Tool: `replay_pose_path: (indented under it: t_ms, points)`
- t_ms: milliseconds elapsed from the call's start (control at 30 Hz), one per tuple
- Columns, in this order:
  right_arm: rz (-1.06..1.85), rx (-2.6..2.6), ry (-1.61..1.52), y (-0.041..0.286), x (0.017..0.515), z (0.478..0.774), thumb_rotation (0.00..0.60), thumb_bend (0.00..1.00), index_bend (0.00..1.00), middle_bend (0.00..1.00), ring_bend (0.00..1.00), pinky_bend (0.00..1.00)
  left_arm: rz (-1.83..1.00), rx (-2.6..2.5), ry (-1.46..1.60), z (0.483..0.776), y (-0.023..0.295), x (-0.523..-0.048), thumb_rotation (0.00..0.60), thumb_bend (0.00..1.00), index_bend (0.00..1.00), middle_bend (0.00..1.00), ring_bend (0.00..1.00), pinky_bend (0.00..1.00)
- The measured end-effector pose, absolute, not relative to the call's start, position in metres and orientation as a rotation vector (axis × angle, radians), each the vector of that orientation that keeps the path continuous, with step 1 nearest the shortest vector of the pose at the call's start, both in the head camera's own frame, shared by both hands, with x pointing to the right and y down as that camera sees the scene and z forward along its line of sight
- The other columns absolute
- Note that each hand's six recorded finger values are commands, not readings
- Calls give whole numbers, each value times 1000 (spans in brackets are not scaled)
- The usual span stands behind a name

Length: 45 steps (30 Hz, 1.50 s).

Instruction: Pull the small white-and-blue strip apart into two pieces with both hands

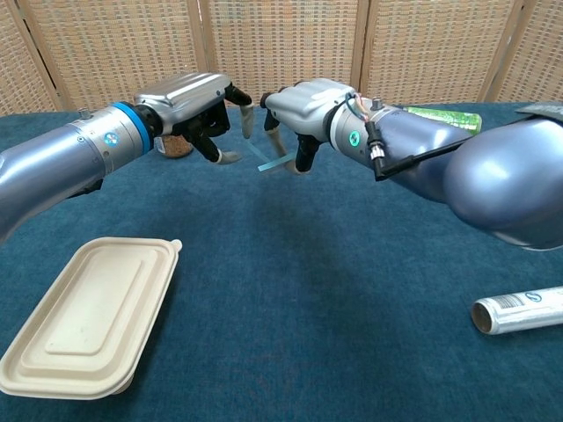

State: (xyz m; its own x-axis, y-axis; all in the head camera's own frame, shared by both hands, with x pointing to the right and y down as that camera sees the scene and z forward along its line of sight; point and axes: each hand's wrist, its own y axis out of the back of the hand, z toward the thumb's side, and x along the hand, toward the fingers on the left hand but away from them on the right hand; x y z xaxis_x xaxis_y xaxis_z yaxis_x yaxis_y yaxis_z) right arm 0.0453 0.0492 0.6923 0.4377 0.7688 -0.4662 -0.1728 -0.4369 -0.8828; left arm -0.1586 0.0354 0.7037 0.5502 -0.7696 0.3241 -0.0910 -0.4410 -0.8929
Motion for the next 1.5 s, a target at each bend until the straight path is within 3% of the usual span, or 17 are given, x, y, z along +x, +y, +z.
replay_pose_path:
  t_ms: [600,1100,1500]
  points:
    - [1173,-1693,-534,46,51,685,600,672,674,62,0,0,-904,-1896,764,708,38,-143,600,369,590,978,947,1000]
    - [1177,-1686,-542,42,56,681,600,672,675,62,0,0,-888,-1899,781,708,38,-136,600,537,733,982,947,1000]
    - [1219,-1629,-549,30,77,685,600,672,675,62,0,0,-935,-1851,796,711,30,-172,600,554,780,985,947,1000]
